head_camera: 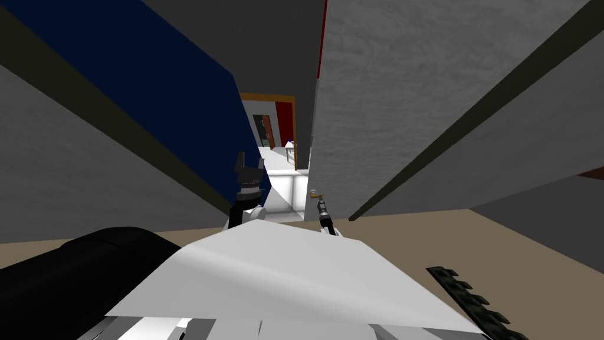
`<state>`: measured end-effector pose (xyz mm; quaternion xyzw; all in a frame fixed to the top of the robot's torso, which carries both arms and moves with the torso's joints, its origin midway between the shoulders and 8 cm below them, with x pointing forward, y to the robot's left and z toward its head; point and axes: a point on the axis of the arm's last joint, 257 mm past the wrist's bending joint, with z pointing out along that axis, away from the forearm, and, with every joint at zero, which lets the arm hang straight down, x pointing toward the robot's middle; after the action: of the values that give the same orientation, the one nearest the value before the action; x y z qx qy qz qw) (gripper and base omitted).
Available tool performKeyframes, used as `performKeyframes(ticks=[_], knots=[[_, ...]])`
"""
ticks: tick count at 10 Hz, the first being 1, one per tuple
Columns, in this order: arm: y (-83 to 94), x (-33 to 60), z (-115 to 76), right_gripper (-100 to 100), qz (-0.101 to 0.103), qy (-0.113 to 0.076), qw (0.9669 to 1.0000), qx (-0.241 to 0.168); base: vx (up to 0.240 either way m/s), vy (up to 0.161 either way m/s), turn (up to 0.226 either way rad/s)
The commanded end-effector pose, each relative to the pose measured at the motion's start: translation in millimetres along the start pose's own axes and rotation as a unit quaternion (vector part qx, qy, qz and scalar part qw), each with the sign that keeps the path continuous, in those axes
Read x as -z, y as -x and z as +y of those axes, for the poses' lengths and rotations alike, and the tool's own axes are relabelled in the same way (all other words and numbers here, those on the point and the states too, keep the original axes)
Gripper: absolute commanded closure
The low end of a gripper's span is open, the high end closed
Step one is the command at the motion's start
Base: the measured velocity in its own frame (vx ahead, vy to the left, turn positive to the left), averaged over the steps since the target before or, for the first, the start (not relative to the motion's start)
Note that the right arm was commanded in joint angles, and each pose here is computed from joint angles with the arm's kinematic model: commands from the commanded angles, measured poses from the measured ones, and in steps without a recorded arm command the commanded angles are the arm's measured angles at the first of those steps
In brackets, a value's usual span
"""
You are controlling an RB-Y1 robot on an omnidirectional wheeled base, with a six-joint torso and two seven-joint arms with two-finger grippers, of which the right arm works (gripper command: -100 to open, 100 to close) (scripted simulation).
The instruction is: Push the door open
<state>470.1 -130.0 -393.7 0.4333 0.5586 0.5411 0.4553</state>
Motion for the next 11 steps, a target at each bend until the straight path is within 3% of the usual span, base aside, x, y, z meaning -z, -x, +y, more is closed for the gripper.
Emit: performKeyframes(ticks=[1, 3, 4, 9, 11], knots=[[-9.1, -0.6, 1.4, -100, -0.001, 0.002, 0.9999, -0.011, 0.212, 0.012, 0.024], [-8.8, -0.8, 0.5, -100, -0.001, 0.002, 1.0000, -0.009, 0.090, 0.007, 0.006], [-8.8, -0.8, 0.5, 100, -0.001, 0.002, 1.0000, -0.009, 0.000, 0.000, 0.000], [-8.8, -0.8, 0.5, 100, -0.001, 0.002, 1.0000, -0.009, -0.004, -0.001, 0.003], [5.8, -2.1, 1.5, 100, -0.011, 0.003, 0.9999, -0.004, 0.112, 0.059, -0.026]])
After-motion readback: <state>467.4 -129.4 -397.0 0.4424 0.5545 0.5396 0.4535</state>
